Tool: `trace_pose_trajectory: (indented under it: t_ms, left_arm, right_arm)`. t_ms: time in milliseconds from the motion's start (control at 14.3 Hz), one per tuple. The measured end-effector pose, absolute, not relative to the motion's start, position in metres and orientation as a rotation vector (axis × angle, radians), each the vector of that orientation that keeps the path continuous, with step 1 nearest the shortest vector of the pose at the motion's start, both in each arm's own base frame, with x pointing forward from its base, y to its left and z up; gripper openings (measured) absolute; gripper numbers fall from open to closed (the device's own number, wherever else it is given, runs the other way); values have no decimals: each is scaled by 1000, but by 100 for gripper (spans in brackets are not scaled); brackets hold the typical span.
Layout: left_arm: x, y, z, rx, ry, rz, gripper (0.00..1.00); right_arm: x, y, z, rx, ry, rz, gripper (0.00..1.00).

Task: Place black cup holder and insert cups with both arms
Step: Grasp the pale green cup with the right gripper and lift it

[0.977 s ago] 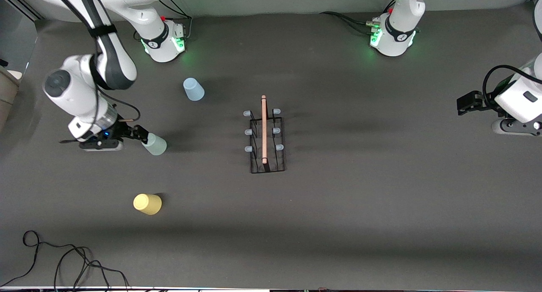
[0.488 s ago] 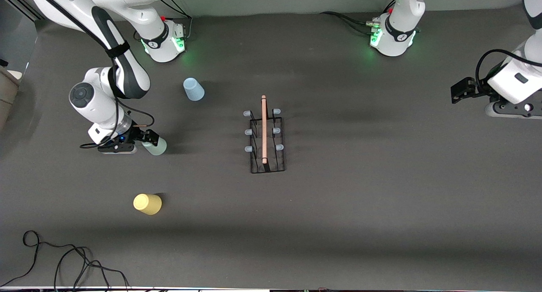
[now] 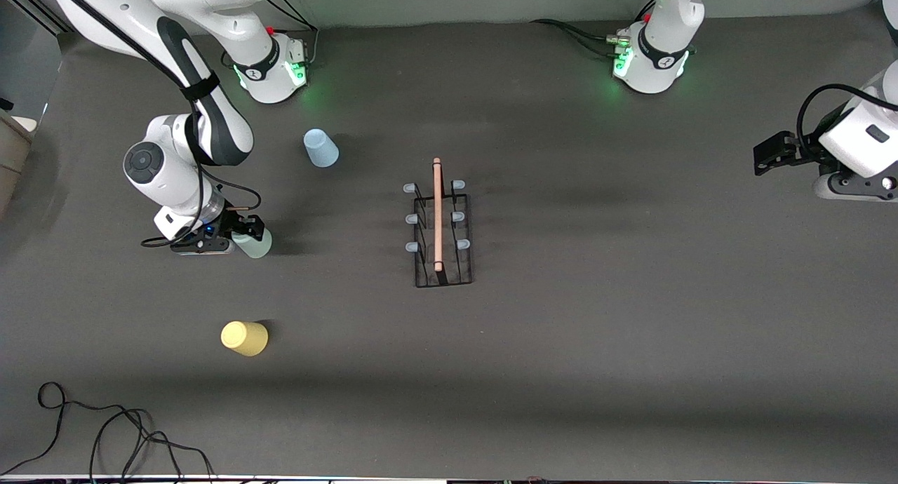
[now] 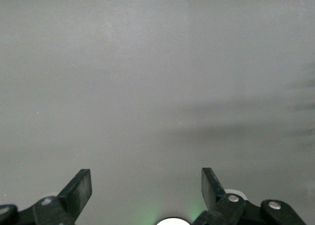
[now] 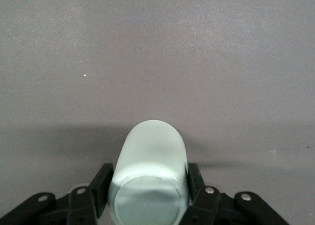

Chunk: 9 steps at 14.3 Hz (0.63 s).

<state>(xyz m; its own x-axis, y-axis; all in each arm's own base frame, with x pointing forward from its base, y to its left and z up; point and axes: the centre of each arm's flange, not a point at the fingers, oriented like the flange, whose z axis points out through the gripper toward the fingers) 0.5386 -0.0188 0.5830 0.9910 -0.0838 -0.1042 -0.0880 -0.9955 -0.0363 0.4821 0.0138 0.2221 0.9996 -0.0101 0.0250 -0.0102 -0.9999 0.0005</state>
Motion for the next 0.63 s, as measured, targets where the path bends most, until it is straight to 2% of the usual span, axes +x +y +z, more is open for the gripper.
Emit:
trace_pose_trajectory:
  t_ms: [209,419,628]
  left_arm:
    - [540,-19,582,-3094,133,164,100]
    - [538,-18,581,-3093,132,187,100]
    - [537,-18,581,-3092,131,199,100]
  right_arm:
    - [494,16,247,3144,-10,-22,66]
    - [521,29,343,3151,28,-94,66]
    - [531,64,438,3155,70,-101,66]
